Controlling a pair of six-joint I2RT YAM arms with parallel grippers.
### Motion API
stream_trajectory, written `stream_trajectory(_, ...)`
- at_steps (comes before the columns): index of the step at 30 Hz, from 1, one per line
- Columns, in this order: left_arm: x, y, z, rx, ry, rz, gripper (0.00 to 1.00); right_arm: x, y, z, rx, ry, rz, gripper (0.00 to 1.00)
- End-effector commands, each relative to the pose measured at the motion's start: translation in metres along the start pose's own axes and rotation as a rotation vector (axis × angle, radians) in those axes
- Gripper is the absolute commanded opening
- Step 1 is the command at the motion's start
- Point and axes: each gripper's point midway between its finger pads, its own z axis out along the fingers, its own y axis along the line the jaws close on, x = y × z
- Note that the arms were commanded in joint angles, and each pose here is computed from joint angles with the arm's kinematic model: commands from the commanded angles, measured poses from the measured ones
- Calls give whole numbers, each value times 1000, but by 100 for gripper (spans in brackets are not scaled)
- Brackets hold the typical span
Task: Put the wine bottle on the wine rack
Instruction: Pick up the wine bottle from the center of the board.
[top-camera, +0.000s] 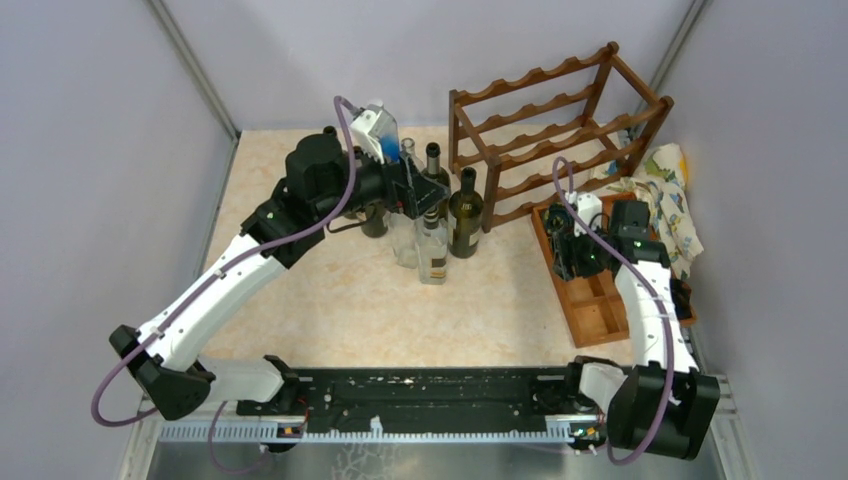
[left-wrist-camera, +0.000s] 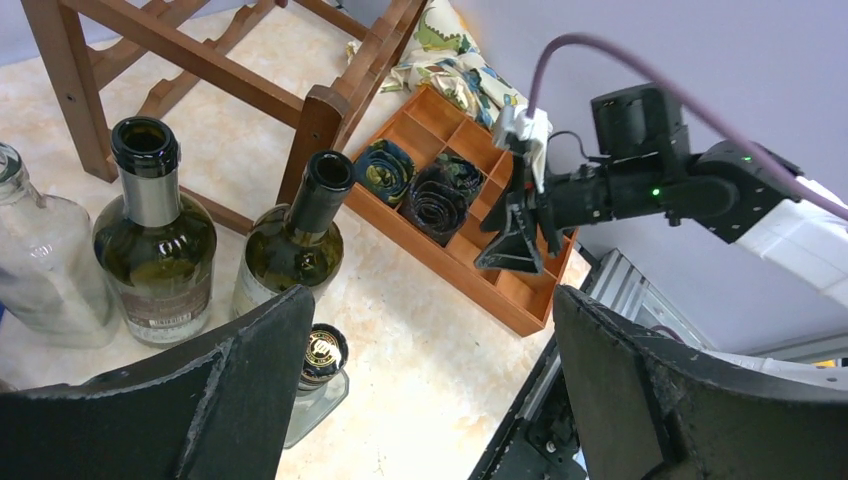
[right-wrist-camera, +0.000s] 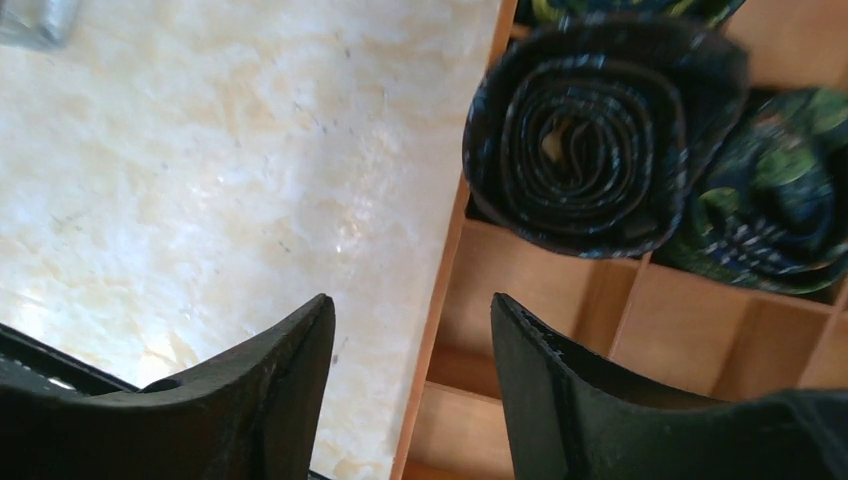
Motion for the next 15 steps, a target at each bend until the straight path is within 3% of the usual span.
stream_trajectory(1, -6, -7, 4, 43, -48, -14, 95, 7, -21, 18, 74, -4, -12, 55)
stream_trajectory(4, -4, -7, 3, 45, -51, -20, 95, 12, -30, 31, 98, 7, 7, 50)
stream_trajectory(12, 1, -1, -1, 22, -54, -25, 95, 9, -39, 55, 78, 9, -29, 49)
stream_trajectory(15, 4, 0, -1, 21, -52, -31, 95, 21, -31, 72, 35, 74, -45, 47)
